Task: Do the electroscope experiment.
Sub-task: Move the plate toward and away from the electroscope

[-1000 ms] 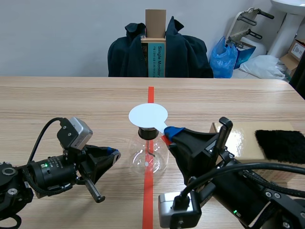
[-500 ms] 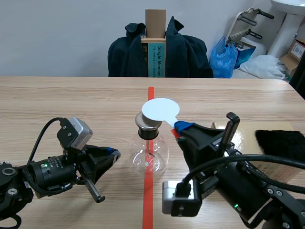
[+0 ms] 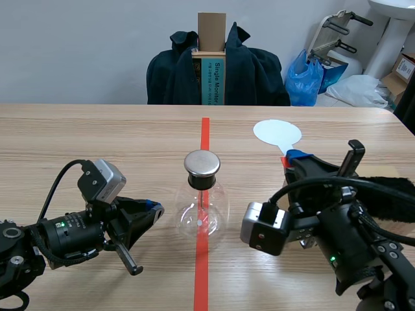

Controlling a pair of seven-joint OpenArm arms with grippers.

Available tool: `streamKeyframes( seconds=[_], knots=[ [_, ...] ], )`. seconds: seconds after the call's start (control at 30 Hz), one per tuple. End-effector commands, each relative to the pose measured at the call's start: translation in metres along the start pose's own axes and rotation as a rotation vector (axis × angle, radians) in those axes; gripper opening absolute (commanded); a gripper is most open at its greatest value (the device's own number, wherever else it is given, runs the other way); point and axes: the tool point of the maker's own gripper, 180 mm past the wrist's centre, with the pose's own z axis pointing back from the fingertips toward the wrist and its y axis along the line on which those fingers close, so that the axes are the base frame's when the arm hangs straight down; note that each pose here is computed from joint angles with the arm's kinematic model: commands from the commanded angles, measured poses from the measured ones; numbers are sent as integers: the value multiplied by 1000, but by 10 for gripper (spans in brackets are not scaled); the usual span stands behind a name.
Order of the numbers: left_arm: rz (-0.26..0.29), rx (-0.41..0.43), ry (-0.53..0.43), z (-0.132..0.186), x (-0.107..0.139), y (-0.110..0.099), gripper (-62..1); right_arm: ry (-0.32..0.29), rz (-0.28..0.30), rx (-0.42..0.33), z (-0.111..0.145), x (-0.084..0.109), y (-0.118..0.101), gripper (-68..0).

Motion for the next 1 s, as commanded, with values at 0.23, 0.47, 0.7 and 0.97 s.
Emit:
streamKeyframes(
  seconds=[0.23, 0.47, 0.7, 0.97],
  knots=[
    [2, -1, -45, -2, 12, 0, -590, -117, 14, -2, -3, 18, -5, -667],
    [2, -1, -45, -2, 12, 0, -590, -278, 31, -1, 3, 47, -4, -667],
    [2, -1, -45, -2, 12, 0, -590, -375, 32, 1, 9, 63, -4, -667],
    [2, -1, -45, -2, 12, 0, -590, -432, 34, 2, 12, 73, -3, -667]
  ],
)
